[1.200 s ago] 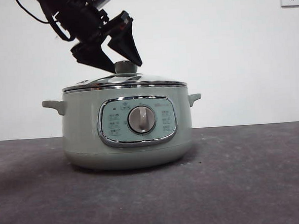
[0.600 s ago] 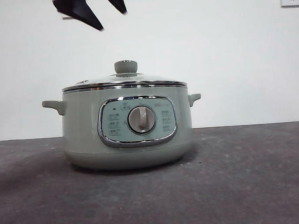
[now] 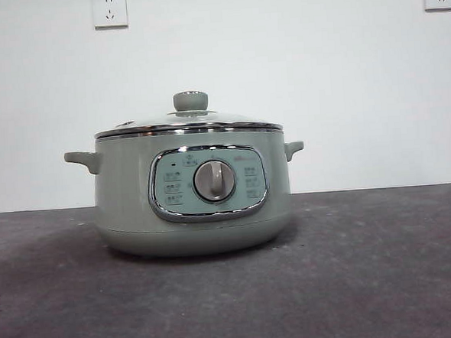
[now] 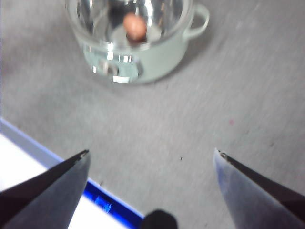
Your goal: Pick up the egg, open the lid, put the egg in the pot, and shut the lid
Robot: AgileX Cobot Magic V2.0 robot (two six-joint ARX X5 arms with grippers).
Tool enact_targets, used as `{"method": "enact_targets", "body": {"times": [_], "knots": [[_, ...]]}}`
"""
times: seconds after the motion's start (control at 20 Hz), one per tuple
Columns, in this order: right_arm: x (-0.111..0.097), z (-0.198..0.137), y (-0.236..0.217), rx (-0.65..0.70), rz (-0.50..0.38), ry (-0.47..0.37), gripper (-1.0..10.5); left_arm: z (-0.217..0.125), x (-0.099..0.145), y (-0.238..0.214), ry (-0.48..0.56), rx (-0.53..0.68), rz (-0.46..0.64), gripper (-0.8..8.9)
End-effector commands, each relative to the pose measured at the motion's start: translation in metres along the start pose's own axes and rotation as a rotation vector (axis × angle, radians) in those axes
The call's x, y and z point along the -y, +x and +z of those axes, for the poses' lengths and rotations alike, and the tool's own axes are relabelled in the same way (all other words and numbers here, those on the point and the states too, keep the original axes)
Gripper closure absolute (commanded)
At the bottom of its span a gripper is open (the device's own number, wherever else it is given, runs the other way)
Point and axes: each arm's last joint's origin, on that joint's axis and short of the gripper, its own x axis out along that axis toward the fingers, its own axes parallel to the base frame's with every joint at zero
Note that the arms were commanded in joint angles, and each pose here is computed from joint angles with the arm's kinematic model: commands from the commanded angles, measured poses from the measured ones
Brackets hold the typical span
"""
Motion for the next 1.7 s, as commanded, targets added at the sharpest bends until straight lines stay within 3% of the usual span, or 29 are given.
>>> {"method": "enact_targets", "body": {"times": [0.05, 0.1, 0.15, 0.2, 0.35, 0.5, 1.25, 1.4, 1.7], "knots": [[0.000, -0.005, 0.005, -0.045, 0.005, 0.005, 5.8, -0.002, 0.002, -0.008, -0.007, 0.026, 0.002, 7.45], [0.000, -0.005, 0.006, -0.048, 0.005, 0.005, 7.2, -0.002, 0.004, -0.010, -0.002, 0.030, 0.000, 8.34], [0.000, -0.005, 0.006, -0.048, 0.005, 0.003, 9.0, -0.003, 0.006, -0.011, 0.003, 0.034, -0.004, 8.20], [0.000, -0.005, 0.006, -0.048, 0.007, 0.001, 9.6, -0.003, 0.007, -0.012, 0.007, 0.035, -0.007, 8.20], [0.000, -0.005, 0.006, -0.047, 0.009, 0.001, 9.5, -0.002, 0.010, -0.011, 0.016, 0.034, -0.017, 8.20], [0.000, -0.005, 0.006, -0.047, -0.002, 0.089, 9.5, -0.002, 0.010, -0.011, 0.004, 0.034, -0.017, 8.18], [0.000, -0.004, 0.008, -0.053, -0.003, 0.088, 9.5, 0.000, 0.009, -0.011, -0.026, 0.053, -0.011, 8.17], [0.000, -0.004, 0.008, -0.053, -0.003, 0.088, 9.5, 0.005, 0.006, -0.012, -0.046, 0.105, 0.007, 8.17], [0.000, -0.004, 0.008, -0.053, -0.003, 0.088, 9.5, -0.015, -0.010, -0.071, -0.017, 0.356, 0.261, 8.17]]}}
